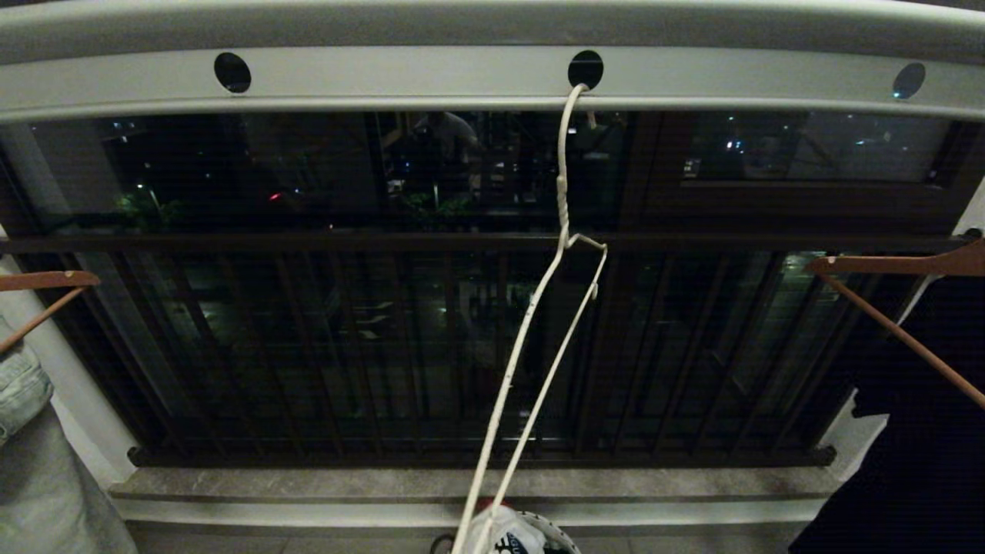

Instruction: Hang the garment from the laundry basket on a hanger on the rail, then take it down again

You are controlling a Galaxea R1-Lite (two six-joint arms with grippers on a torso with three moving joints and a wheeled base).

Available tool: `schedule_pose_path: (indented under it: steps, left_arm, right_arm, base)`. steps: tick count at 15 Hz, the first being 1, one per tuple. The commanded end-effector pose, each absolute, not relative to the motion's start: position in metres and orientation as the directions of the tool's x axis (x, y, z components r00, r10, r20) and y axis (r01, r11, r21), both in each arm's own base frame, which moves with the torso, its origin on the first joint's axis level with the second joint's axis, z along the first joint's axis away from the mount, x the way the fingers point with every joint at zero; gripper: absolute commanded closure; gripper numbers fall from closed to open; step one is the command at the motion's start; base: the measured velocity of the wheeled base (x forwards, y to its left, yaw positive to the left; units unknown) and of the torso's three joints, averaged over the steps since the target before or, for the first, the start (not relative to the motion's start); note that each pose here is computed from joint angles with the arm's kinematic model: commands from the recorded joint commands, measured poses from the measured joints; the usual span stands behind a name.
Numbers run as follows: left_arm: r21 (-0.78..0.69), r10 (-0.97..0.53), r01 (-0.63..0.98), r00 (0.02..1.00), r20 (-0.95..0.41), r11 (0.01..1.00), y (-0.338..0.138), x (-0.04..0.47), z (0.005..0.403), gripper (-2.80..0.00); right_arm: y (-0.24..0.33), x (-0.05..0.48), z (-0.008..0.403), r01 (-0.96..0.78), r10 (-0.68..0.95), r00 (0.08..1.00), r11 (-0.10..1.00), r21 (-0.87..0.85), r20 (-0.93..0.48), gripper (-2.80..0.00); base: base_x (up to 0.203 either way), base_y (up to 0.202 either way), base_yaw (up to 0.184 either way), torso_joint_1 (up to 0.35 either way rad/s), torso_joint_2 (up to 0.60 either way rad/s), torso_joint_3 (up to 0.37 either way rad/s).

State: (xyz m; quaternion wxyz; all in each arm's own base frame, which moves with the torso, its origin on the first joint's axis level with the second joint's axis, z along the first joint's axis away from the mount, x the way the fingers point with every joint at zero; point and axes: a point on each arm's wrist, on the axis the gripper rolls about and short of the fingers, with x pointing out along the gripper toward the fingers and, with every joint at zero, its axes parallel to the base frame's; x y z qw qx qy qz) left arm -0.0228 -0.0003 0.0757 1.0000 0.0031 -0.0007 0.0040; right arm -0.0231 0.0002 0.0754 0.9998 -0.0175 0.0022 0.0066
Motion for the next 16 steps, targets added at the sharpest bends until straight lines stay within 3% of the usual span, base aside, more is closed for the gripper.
schedule_pose_path:
  steps: [1, 16]
  left_arm:
    - [0.006, 0.008, -0.008, 1.0, 0.002, 1.0, -0.0003, -0.0228, 0.0757, 0.0]
    - [0.006, 0.008, -0.008, 1.0, 0.002, 1.0, -0.0003, -0.0228, 0.0756, 0.0]
  right_arm:
    - [0.0002, -0.0232, 0.0754, -0.014, 0.014, 1.0, 0.999, -0.035, -0.005, 0.0]
    - [0.0002, -0.0232, 0.0754, -0.014, 0.014, 1.0, 0.999, -0.037, -0.005, 0.0]
  base:
    - [0.0, 0.0, 0.0, 0.0, 0.0, 0.0]
    - [0.0, 0.0, 0.0, 0.0, 0.0, 0.0]
